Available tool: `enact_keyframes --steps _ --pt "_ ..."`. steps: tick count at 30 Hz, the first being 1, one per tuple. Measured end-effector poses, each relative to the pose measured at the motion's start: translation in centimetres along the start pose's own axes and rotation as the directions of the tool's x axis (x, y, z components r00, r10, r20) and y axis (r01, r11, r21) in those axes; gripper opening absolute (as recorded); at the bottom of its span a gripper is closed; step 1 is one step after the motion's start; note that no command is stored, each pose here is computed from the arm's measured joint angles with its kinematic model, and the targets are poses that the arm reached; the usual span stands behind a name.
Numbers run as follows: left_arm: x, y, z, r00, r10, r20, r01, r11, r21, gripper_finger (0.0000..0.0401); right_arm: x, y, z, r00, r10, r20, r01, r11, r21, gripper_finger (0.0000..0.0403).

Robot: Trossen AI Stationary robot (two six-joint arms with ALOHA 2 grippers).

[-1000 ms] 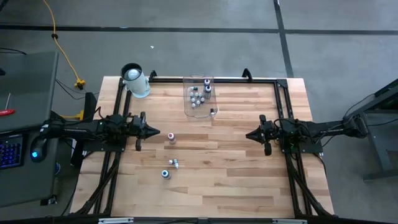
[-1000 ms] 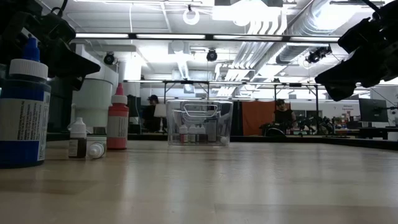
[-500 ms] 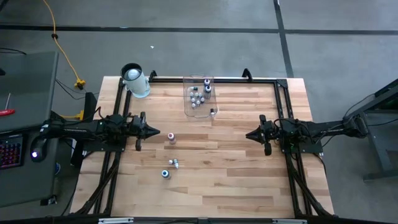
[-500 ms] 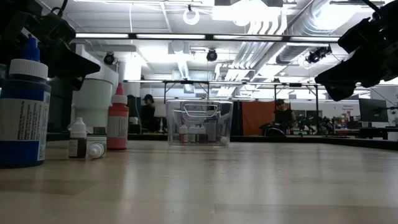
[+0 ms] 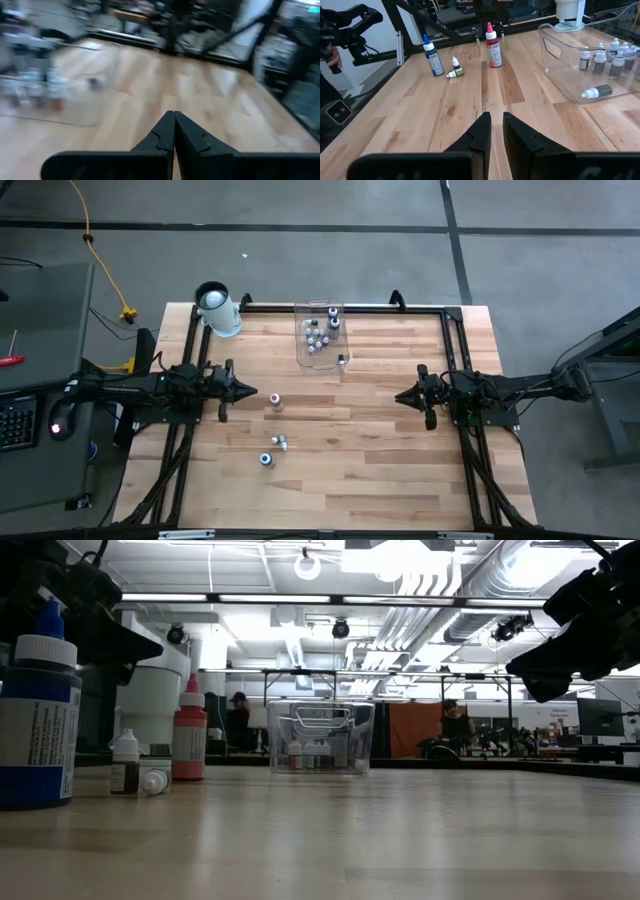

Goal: Pick & Place food coloring
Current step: Put the small violet food coloring bottle into the container

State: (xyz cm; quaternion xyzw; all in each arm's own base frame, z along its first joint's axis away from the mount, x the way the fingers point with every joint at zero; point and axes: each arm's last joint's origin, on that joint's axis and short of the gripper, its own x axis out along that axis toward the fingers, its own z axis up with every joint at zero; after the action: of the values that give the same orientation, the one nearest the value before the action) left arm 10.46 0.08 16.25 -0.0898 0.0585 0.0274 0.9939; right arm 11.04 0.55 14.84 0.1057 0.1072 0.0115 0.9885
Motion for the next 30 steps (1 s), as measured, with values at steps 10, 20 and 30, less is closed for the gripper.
enact_keyframes --steps 10,20,30 --pt "0.0 0.1 0.2 0.999 0.045 0.029 -0.042 0.995 -0.088 0.0001 0.0 0.0 0.0 1.000 0.000 0.000 0.000 1.000 0.000 0.0041" --pt "-0.2 -0.7 1.7 0.972 -0.176 0.157 0.188 0.980 -0.065 0.0001 0.0 0.0 0.0 1.000 0.000 0.000 0.000 1.000 0.000 0.0042" --pt "-1.3 -1.4 4.9 0.962 -0.210 0.174 0.215 0.977 -0.011 0.0001 0.0 0.0 0.0 1.000 0.000 0.000 0.000 1.000 0.000 0.0047"
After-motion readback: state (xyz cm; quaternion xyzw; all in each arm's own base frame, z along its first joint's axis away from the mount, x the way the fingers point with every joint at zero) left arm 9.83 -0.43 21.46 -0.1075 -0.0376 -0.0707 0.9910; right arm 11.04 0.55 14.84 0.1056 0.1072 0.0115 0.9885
